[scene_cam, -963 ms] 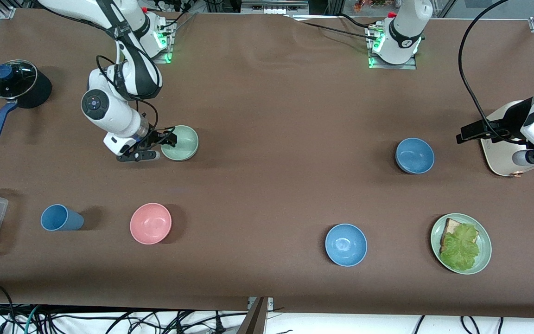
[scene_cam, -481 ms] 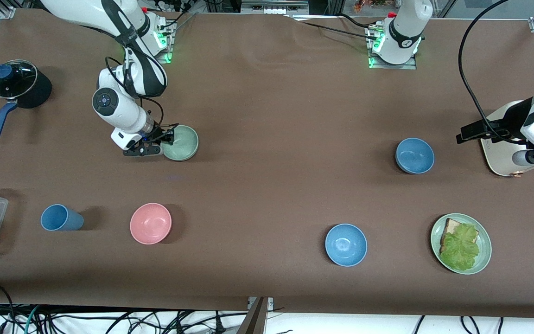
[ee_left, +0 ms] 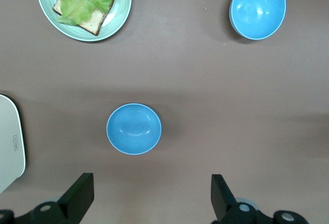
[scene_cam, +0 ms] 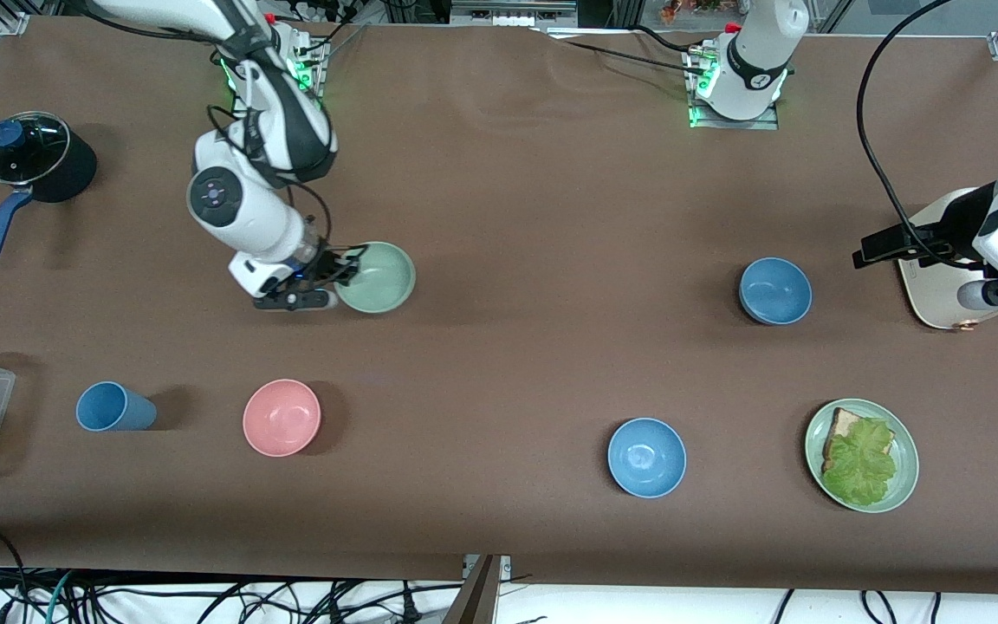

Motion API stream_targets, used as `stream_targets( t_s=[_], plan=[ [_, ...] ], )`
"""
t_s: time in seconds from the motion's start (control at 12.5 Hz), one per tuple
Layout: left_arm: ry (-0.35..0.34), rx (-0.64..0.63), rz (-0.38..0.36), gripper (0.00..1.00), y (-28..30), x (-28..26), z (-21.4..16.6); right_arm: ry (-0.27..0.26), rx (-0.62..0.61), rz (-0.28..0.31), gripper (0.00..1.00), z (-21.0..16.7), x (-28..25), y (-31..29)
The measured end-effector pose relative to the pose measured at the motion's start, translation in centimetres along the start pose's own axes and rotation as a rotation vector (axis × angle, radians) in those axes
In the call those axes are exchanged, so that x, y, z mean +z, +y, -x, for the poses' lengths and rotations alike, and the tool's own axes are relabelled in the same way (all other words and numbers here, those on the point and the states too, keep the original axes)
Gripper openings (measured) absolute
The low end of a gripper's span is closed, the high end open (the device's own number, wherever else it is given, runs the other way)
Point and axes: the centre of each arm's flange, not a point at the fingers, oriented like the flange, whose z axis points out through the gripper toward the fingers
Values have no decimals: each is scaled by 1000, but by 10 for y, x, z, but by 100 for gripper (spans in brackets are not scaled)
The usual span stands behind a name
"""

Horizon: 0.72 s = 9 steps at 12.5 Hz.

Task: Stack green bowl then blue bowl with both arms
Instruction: 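Grasp the green bowl rim and slide it toward the table middle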

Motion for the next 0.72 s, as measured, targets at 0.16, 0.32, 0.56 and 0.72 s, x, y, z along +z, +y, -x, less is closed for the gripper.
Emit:
stream_targets(
  t_s=[0.16, 0.32, 0.56, 0.72],
  plan=[
    [0, 0, 0, 100, 0, 0, 0, 16, 104, -57, 5, 2, 17, -97],
    [0, 0, 0, 100, 0, 0, 0, 35, 174, -115, 5, 20, 71, -177],
    [-1, 0, 0, 100, 0, 1, -1, 67, 191, -118, 11, 30, 139, -201],
    [-1, 0, 0, 100, 0, 1, -1, 94, 187, -98, 33, 13, 133, -190]
  ],
)
